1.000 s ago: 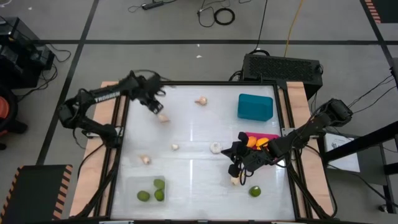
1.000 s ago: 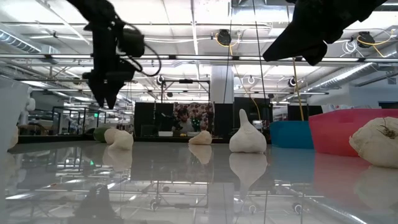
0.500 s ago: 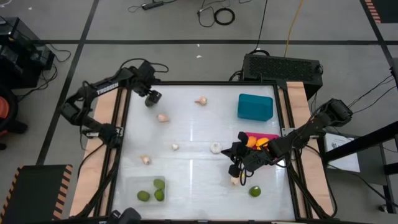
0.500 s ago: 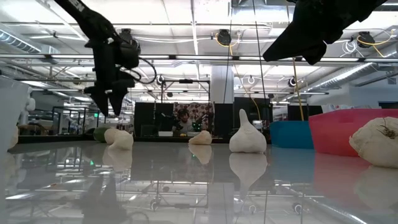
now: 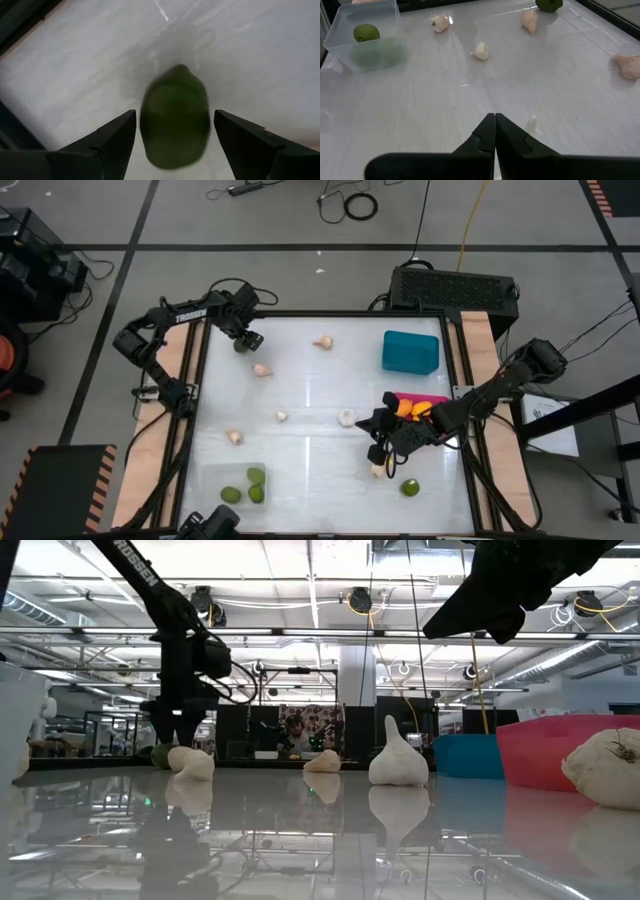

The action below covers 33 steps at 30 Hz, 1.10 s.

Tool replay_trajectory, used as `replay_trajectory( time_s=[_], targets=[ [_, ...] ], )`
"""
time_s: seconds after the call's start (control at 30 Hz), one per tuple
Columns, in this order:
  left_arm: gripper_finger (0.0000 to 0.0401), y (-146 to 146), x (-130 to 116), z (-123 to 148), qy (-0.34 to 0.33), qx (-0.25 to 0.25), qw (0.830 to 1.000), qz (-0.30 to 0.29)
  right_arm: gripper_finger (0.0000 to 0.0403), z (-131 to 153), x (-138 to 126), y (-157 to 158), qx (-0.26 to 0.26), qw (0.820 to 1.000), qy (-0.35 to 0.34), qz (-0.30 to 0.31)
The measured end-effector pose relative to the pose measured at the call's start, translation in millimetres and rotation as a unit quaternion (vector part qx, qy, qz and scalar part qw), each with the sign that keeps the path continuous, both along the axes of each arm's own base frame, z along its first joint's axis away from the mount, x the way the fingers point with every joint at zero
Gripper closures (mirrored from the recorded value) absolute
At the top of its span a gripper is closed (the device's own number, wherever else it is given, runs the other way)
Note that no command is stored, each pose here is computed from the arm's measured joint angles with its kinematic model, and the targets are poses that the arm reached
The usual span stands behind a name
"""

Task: Sort produce into baskets
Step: Put the green lime into the transparent bin

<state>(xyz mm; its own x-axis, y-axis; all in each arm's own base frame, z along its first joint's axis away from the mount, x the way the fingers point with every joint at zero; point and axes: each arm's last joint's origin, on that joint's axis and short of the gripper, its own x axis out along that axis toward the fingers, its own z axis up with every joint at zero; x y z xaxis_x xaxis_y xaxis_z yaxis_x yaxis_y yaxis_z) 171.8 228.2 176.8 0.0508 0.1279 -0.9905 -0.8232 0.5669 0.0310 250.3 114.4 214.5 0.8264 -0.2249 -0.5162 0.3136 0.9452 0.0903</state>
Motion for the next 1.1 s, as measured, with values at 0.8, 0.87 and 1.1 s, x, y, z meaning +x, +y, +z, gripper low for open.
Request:
replay_trajectory(
  time_s=[0.8, 0.87, 1.1],
  targets=[
    [0.0143, -1.1, 2.8, -21.5, 0.01, -0.037, 0.999, -0.02, 0.0403, 0.0, 0.0, 0.0, 0.002, 1.0, -0.001, -0.001],
    [0.0159, -1.7, 2.6, -22.5, 0.009, -0.035, 0.999, -0.02, 0.0403, 0.0, 0.0, 0.0, 0.002, 1.0, -0.001, -0.001],
    [0.0183, -1.9, 2.3, -22.8, 0.009, -0.036, 0.999, -0.02, 0.0403, 0.0, 0.0, 0.0, 0.002, 1.0, -0.001, -0.001]
  ],
)
